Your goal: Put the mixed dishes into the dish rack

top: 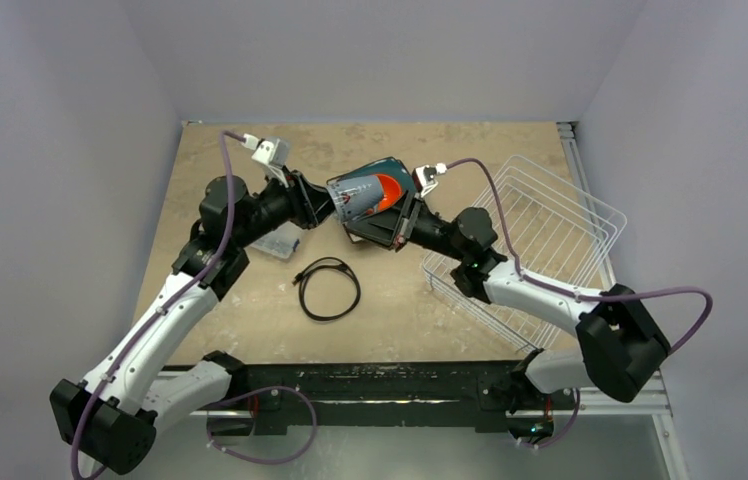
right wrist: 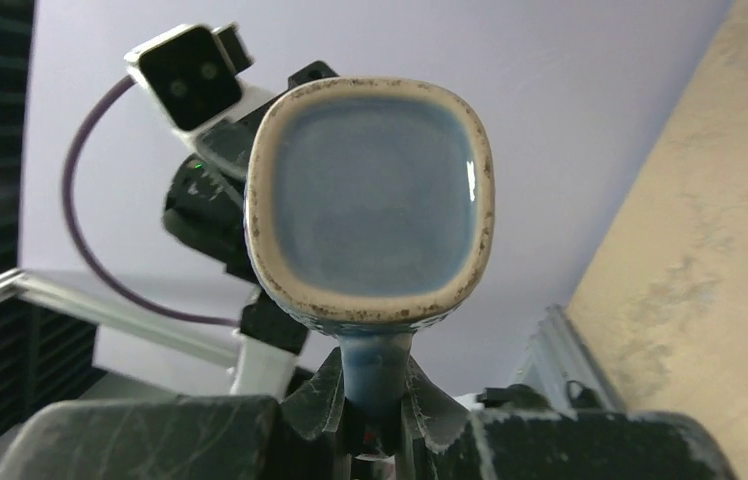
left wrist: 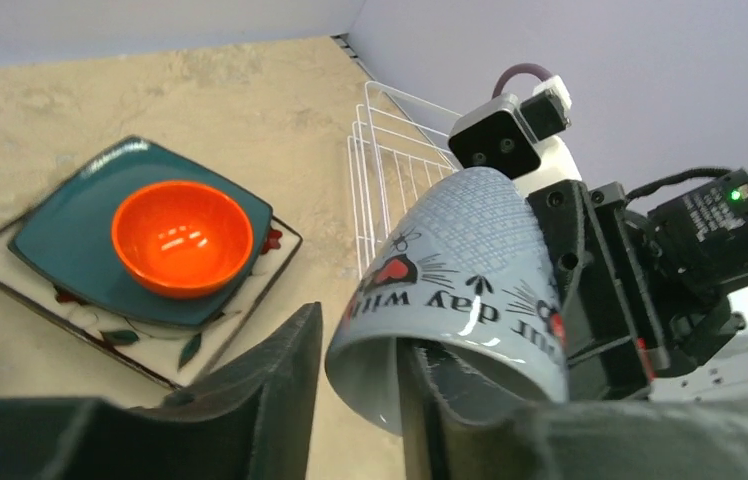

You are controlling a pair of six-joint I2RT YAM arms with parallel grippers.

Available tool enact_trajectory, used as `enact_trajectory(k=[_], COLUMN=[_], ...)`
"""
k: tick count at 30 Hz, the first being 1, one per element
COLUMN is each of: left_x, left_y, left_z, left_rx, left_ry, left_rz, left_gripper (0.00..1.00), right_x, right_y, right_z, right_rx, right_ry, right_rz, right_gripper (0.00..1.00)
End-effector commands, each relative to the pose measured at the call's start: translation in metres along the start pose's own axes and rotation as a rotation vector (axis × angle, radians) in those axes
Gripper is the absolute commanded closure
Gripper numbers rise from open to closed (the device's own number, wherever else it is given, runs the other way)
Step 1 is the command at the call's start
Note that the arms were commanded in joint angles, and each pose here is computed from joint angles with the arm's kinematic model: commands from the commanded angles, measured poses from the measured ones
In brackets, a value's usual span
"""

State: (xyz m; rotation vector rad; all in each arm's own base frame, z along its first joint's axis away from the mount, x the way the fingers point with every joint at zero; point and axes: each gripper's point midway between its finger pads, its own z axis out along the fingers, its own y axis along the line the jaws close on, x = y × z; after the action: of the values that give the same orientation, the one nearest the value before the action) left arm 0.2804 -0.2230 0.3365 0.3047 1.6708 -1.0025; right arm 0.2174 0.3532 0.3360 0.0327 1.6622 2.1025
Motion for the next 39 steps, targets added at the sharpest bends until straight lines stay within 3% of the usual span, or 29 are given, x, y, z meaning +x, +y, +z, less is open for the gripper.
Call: enact_trajectory(k=[1, 5, 9, 12, 16, 24, 31, 36, 39], left_x=[-0.015, -0.016, -0.020, -0.020, -0.017, -0.012, -0.009, -0.010, -0.010], left_y=[0.008, 0.019, 0.027, 0.028, 0.028, 0.028, 0.026, 0.026, 0.026], left_z=[-0.004, -0.008, -0.013, -0.013, -0.011, -0.007, -0.004, -0.005, -0.004], left_rx=[-0.086, -0.155, -0.208, -0.213, -0.210, -0.198, -0.185, -0.185, -0.184], left_ry=[-0.009, -0.008, -0.021, -0.020, -0.011, 0.009, 0.024, 0.021, 0.024], left_rz=[-0.012, -0.016, -0.016, -0.019, -0.036, -0.061, -0.072, -0.068, -0.069], left_gripper=[0.57, 0.37, 0.27, 0.26, 0.26, 0.26, 0.27, 0.27, 0.27], right_x=[-0.030, -0.059, -0.101, -0.128, -0.159, -0.177, -0.190, -0.213, -0.227], right_y=[-0.018, -0.037, -0.058, -0.070, -0.046, -0.032, -0.059, -0.091, -0.111], right_z=[-0.017, -0.042, -0.087, -0.154, -0.220, -0.299, -0.334, -0.350, -0.345], right_rx=[0.111, 0.310, 0.662, 1.012, 1.235, 1.619, 1.790, 1.872, 1.879], right_ry=[-0.086, -0.159, -0.321, -0.541, -0.801, -1.047, -1.096, -1.009, -0.887], right_rz=[-0.132, -0.211, -0.330, -0.349, -0.508, -0.636, -0.633, -0.586, -0.599], right_gripper=[1.00, 1.00, 1.00, 1.00, 1.00, 1.00, 1.00, 1.00, 1.00])
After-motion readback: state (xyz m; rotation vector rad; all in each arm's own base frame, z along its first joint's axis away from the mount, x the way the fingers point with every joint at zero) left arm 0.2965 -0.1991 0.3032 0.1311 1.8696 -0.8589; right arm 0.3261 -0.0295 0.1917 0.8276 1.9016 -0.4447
